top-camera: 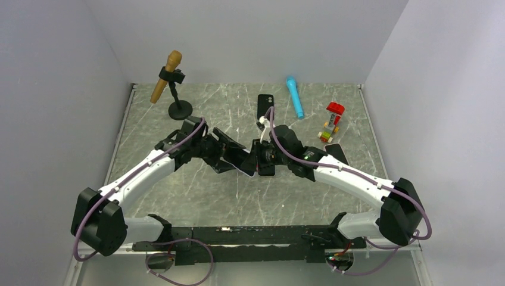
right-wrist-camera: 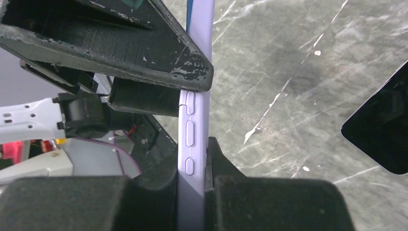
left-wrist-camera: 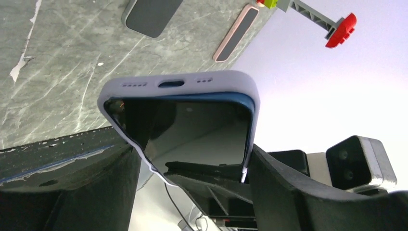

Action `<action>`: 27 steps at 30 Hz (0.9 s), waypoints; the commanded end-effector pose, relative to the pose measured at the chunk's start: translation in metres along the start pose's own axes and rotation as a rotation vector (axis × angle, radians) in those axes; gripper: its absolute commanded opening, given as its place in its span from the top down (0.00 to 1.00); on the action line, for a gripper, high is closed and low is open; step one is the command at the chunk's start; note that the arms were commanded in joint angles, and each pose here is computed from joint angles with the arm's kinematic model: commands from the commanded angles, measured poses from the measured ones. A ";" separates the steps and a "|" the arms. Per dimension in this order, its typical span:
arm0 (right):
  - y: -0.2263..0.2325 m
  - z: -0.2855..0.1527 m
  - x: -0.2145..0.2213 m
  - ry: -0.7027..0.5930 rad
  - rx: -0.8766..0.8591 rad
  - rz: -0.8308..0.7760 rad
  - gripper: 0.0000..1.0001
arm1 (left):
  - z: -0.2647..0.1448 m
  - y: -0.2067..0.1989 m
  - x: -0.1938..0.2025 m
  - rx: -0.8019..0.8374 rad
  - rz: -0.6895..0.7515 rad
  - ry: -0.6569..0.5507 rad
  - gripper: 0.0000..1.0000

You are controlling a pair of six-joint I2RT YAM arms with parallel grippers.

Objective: Take the phone out of the phone case
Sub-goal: Pick up the phone at the center of the board.

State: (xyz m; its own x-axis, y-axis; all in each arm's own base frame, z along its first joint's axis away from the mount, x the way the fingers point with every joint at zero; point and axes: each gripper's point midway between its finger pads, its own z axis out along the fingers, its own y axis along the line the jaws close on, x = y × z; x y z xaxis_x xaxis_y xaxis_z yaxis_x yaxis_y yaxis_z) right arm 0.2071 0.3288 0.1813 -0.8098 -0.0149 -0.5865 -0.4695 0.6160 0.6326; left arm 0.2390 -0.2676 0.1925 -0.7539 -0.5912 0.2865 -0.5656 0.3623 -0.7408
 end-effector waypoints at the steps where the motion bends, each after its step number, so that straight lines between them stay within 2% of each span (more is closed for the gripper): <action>1: -0.008 -0.001 -0.012 -0.044 0.061 0.001 1.00 | -0.007 -0.031 0.006 0.071 -0.079 0.010 0.48; 2: -0.010 -0.002 -0.011 -0.049 0.068 0.006 1.00 | -0.008 -0.027 0.004 0.051 -0.061 -0.005 0.31; 3: -0.014 -0.003 -0.011 -0.056 0.079 0.010 1.00 | -0.010 -0.023 0.001 0.026 -0.036 -0.030 0.08; 4: -0.017 -0.006 -0.010 -0.058 0.088 0.013 1.00 | -0.013 -0.018 -0.003 0.003 -0.006 -0.064 0.02; 7: -0.032 -0.015 -0.004 -0.024 0.122 0.005 1.00 | -0.030 -0.005 -0.022 -0.063 0.095 -0.177 0.01; 10: -0.050 -0.025 0.008 0.044 0.164 -0.027 1.00 | -0.058 0.004 -0.049 -0.148 0.256 -0.314 0.01; 12: -0.059 -0.031 0.018 0.097 0.160 -0.061 1.00 | -0.074 0.002 -0.065 -0.186 0.399 -0.396 0.01; 14: -0.062 -0.037 0.023 0.140 0.118 -0.083 1.00 | -0.082 -0.010 -0.071 -0.170 0.596 -0.419 0.01; 17: -0.045 -0.052 0.021 0.184 -0.031 -0.092 1.00 | -0.083 -0.023 -0.066 -0.127 0.830 -0.377 0.05; 20: -0.023 -0.068 0.014 0.187 -0.181 -0.086 1.00 | -0.077 -0.031 -0.043 0.028 1.056 -0.289 0.05; 24: 0.005 -0.083 0.020 0.258 -0.358 -0.134 1.00 | -0.066 -0.019 0.002 0.232 1.260 -0.045 0.05; 27: 0.009 -0.089 0.029 0.333 -0.404 -0.125 1.00 | -0.059 -0.005 0.026 0.263 1.314 0.112 0.07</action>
State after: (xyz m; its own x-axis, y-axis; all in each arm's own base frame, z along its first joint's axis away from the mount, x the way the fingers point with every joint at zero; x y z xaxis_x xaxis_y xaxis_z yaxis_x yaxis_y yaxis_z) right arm 0.1748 0.2539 0.1716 -0.8492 -0.2593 -0.4600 -0.5263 0.4875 0.6967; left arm 0.2318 -0.2127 0.2227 -0.8202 -0.0599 -0.5690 0.3776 0.6904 -0.6171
